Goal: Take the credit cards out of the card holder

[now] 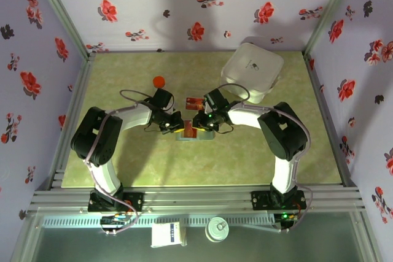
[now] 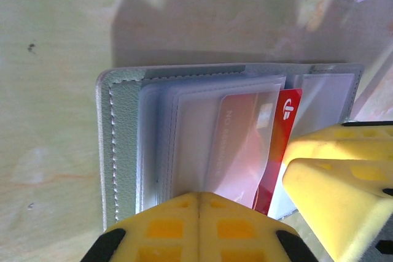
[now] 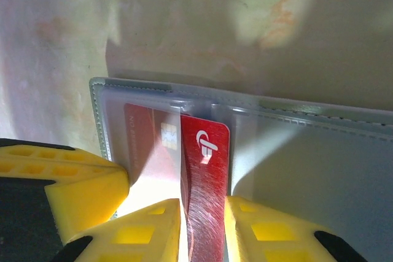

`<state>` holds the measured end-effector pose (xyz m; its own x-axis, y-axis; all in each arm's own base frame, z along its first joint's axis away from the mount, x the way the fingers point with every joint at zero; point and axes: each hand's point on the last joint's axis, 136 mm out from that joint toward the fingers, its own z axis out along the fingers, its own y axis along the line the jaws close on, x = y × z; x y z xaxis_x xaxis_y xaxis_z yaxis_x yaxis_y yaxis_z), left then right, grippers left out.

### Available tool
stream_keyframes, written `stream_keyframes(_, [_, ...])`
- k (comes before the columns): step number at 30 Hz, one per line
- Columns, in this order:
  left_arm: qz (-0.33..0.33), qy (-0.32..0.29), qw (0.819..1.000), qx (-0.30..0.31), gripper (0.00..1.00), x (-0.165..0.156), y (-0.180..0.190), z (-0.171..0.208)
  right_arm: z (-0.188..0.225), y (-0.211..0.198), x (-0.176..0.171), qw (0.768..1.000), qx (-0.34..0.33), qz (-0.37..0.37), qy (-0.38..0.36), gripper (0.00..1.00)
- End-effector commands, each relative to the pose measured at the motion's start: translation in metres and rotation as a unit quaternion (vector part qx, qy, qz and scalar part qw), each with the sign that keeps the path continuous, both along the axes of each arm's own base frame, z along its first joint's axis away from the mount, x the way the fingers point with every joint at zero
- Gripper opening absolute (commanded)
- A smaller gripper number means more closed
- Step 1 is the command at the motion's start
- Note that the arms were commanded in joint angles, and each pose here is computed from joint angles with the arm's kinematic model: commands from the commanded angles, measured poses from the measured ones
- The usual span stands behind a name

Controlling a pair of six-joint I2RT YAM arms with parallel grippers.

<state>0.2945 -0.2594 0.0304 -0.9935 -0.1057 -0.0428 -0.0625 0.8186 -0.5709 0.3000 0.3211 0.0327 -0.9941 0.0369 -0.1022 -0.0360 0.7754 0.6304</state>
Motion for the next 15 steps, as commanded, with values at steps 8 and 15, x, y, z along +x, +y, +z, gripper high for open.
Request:
stream_keyframes(8, [-0.011, 0.008, 1.000, 0.023, 0.00, -0.0025, 0.0030, -0.0062, -0.0088, -0.0072, -0.0010, 1.000, -0.014, -0.008, 0.014, 0.26])
stream_keyframes(15, [-0.011, 0.011, 1.000, 0.024, 0.00, -0.0026, 0.0029, -0.0075, -0.0052, 0.0002, -0.0006, 1.000, 0.008, -0.005, 0.019, 0.26])
